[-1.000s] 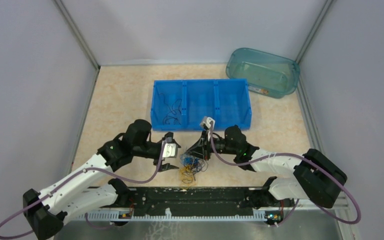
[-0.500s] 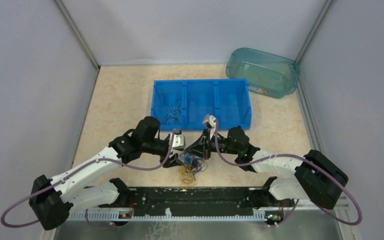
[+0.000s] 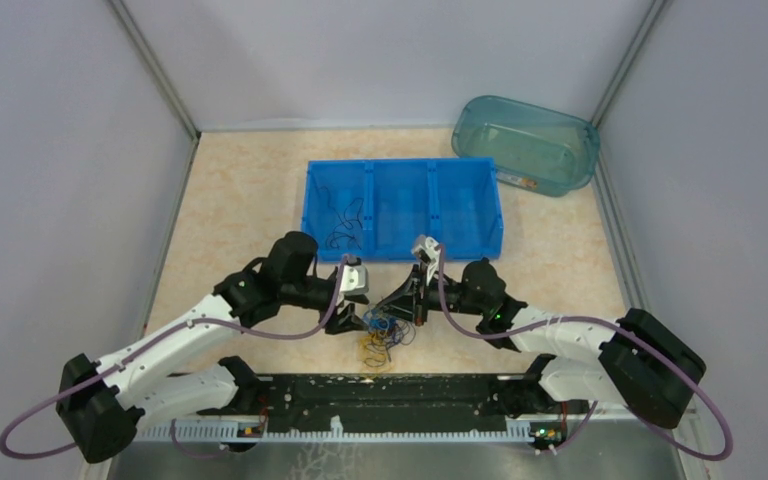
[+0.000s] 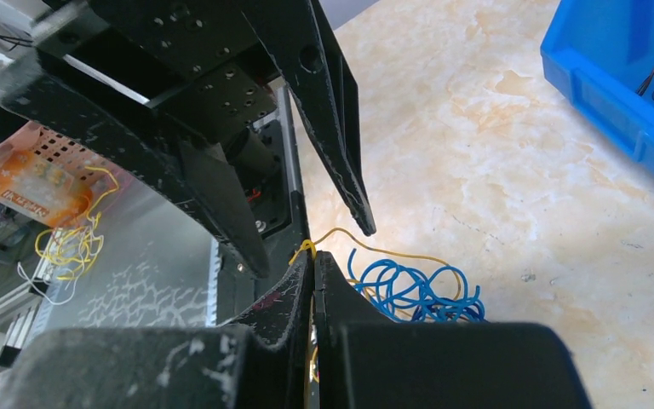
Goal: Untangle the cables
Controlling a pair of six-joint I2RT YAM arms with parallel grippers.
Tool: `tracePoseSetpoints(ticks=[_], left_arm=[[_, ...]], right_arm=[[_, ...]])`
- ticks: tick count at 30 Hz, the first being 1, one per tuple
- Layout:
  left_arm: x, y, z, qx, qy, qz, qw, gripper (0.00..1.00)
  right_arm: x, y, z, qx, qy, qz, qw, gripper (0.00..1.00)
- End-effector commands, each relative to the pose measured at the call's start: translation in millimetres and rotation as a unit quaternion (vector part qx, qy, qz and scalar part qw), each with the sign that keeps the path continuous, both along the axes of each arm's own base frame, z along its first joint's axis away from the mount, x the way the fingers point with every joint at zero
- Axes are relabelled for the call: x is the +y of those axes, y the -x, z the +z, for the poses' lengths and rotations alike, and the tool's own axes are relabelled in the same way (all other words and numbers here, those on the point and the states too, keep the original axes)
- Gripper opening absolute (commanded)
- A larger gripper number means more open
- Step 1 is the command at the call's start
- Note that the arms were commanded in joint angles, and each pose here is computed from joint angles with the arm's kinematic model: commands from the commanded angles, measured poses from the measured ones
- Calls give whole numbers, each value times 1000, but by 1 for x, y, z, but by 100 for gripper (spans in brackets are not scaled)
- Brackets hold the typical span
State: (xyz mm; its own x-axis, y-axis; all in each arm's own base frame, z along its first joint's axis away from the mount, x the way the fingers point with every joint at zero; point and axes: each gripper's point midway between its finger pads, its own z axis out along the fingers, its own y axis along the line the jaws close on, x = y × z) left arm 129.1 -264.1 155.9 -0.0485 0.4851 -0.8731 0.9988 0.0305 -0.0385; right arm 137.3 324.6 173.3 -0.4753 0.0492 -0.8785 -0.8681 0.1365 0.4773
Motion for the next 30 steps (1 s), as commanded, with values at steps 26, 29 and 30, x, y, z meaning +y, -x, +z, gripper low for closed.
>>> tracePoseSetpoints(ticks=[26, 29, 30], left_arm=[[-5, -4, 29, -9, 25, 15, 1000, 1], [-4, -7, 47, -46, 31, -1, 998, 1], [-5, -9, 59, -61, 38, -1, 997, 1]], right_arm=[[-6, -1, 40, -31, -69, -24, 997, 55], [-15, -5, 45, -58, -76, -51, 994, 71], [-16, -7, 45, -65, -73, -58, 993, 74]])
